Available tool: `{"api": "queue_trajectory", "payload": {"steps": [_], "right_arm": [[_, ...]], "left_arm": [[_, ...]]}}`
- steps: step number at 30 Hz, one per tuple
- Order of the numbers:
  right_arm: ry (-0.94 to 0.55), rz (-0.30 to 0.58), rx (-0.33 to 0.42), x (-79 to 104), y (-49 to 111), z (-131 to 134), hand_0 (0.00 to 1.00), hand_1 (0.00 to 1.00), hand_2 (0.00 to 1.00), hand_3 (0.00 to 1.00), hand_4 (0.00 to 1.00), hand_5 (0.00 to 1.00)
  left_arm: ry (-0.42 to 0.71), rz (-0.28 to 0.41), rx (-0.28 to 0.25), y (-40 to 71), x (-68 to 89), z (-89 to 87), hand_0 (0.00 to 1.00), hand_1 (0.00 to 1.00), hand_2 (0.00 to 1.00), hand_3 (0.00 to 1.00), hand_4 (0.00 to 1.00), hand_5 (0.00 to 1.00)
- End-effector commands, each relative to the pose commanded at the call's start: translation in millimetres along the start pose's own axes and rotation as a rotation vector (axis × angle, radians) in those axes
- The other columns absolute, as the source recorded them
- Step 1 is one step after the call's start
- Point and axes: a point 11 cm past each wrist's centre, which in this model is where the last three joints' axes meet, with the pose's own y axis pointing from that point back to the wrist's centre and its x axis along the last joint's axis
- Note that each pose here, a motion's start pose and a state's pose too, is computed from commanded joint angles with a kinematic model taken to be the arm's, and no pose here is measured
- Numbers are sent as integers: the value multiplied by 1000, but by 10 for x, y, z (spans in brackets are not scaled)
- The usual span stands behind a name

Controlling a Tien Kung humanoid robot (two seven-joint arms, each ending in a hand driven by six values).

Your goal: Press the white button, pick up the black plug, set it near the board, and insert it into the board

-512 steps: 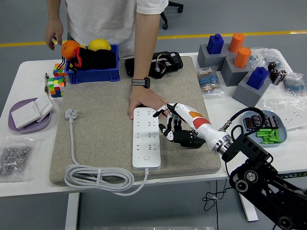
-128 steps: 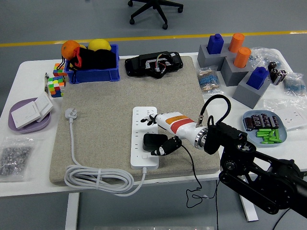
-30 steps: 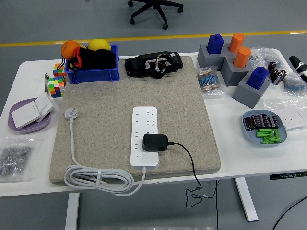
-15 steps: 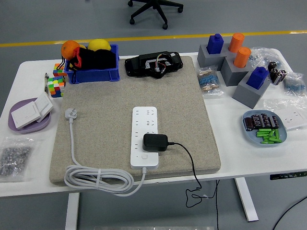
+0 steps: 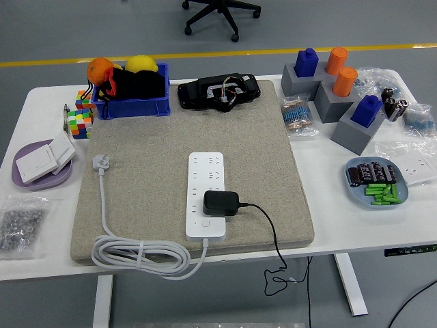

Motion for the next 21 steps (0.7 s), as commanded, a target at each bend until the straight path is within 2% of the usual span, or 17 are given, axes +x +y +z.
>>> {"api": "queue_trajectory", "payload": {"steps": [21], "right_arm": [[1, 11, 8, 33, -21, -25, 846, 708, 700, 703, 857, 434]], "left_arm": [[0, -1, -12, 7, -3, 66, 810, 778, 732, 762, 589, 529]]}}
